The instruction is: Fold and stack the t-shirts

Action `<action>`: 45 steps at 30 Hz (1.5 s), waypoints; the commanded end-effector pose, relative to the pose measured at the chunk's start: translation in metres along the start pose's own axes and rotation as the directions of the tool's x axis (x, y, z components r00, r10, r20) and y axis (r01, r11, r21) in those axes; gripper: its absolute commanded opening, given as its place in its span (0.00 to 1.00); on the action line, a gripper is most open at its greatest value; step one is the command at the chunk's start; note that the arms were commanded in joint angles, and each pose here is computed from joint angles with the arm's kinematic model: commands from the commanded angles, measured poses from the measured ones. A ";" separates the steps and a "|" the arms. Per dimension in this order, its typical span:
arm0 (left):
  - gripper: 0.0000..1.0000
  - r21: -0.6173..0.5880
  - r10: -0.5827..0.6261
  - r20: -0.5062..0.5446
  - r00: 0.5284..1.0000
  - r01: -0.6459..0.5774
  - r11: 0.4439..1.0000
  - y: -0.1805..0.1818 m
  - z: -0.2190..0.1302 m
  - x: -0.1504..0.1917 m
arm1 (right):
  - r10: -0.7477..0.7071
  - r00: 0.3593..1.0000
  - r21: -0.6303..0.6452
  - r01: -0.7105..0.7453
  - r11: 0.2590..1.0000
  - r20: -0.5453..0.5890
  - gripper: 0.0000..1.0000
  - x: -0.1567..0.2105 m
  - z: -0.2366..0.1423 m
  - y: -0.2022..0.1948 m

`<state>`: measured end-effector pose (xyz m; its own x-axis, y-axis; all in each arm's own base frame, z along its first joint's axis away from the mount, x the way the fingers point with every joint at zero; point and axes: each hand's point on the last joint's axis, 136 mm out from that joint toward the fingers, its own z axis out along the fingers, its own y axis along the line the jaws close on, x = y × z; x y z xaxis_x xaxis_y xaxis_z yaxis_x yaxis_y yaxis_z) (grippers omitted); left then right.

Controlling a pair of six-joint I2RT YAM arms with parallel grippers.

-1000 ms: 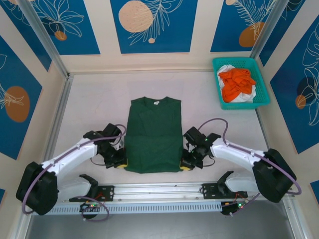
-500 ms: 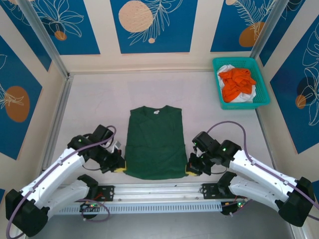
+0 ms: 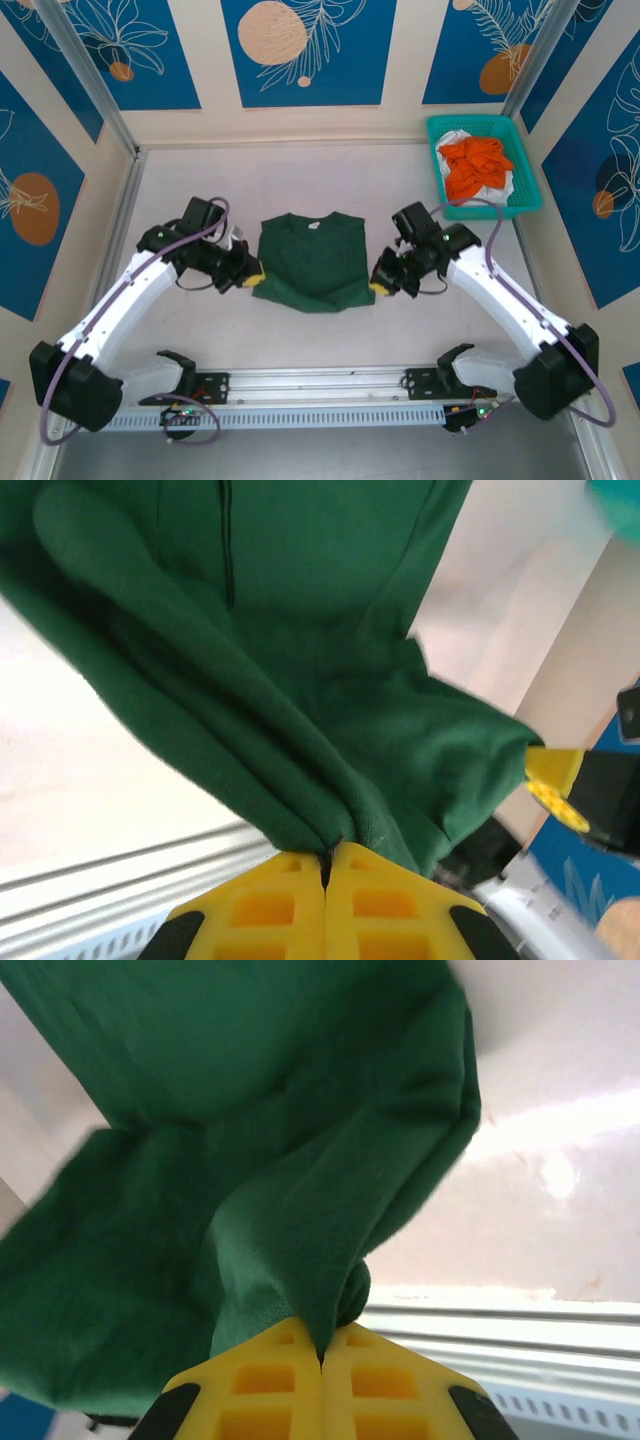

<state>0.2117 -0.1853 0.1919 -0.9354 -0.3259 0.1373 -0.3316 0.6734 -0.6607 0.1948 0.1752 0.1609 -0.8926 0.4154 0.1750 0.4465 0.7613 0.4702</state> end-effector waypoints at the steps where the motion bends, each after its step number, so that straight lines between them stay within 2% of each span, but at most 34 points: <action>1: 0.00 0.078 -0.011 0.089 0.996 0.004 0.997 -0.027 -0.011 -0.042 | -0.065 0.998 0.010 0.065 0.998 0.016 0.00 -0.028 -0.008 0.016; 10: 0.00 0.059 -0.037 0.151 0.988 0.028 0.998 -0.049 0.008 -0.139 | 0.021 0.998 -0.019 -0.020 1.000 0.055 0.00 -0.133 0.007 0.064; 15: 0.00 0.055 -0.136 0.169 0.976 0.128 0.990 -0.040 0.034 -0.206 | 0.056 0.998 -0.005 -0.056 0.998 0.023 0.00 -0.192 0.035 0.084; 16: 0.11 0.052 -0.162 0.181 0.970 0.155 0.987 -0.037 0.041 -0.223 | 0.073 0.997 0.000 -0.073 0.997 0.018 0.00 -0.207 0.043 0.087; 17: 0.21 0.035 -0.198 0.190 0.961 0.195 0.980 -0.030 0.046 -0.237 | 0.097 0.995 -0.001 -0.097 0.995 0.002 0.04 -0.220 0.052 0.088; 18: 0.36 0.032 -0.230 0.213 0.950 0.229 0.973 -0.027 0.048 -0.255 | 0.132 0.991 0.005 -0.132 0.991 -0.015 0.17 -0.234 0.061 0.087; 19: 0.56 0.027 -0.253 0.247 0.935 0.254 0.967 -0.022 0.050 -0.274 | 0.166 0.986 0.017 -0.166 0.986 -0.017 0.29 -0.248 0.064 0.087; 20: 0.61 0.026 -0.271 0.273 0.923 0.274 0.961 -0.019 0.050 -0.289 | 0.191 0.981 0.026 -0.191 0.981 -0.017 0.36 -0.258 0.066 0.086; 23: 0.62 0.062 -0.264 0.326 0.908 0.258 0.964 -0.038 0.037 -0.323 | 0.227 0.973 -0.004 -0.227 0.974 0.034 0.58 -0.284 0.052 0.093; 27: 0.60 0.067 -0.179 0.398 0.900 0.166 0.984 -0.068 0.005 -0.326 | 0.172 0.983 -0.113 -0.164 0.980 0.066 0.62 -0.290 0.025 0.110; 30: 0.66 0.018 -0.110 0.395 0.912 0.112 0.994 -0.066 0.003 -0.305 | 0.072 0.995 -0.103 -0.065 0.993 0.066 0.62 -0.271 0.023 0.110; 34: 0.72 -0.028 -0.052 0.322 0.945 0.064 0.998 -0.040 0.026 -0.270 | -0.007 0.999 -0.088 0.010 0.996 0.039 0.62 -0.242 0.041 0.094; 36: 0.74 -0.047 -0.023 0.280 0.960 0.037 0.998 -0.023 0.039 -0.260 | -0.023 0.998 -0.080 0.027 0.996 0.051 0.63 -0.242 0.047 0.087; 40: 0.75 -0.066 0.093 0.167 0.982 -0.083 0.994 -0.006 0.069 -0.254 | -0.103 0.989 -0.067 0.111 0.992 0.109 0.64 -0.261 0.055 0.089; 45: 0.75 -0.067 0.183 0.105 0.977 -0.177 0.982 0.007 0.097 -0.264 | -0.208 0.956 -0.030 0.219 0.975 0.206 0.64 -0.291 0.066 0.096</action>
<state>0.4630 -0.1495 0.0832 -0.9267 -0.3755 -0.0121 -0.2963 0.7503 -0.5910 0.4775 0.1633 0.1009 -0.9217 0.3876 0.0144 0.3363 0.7800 0.5278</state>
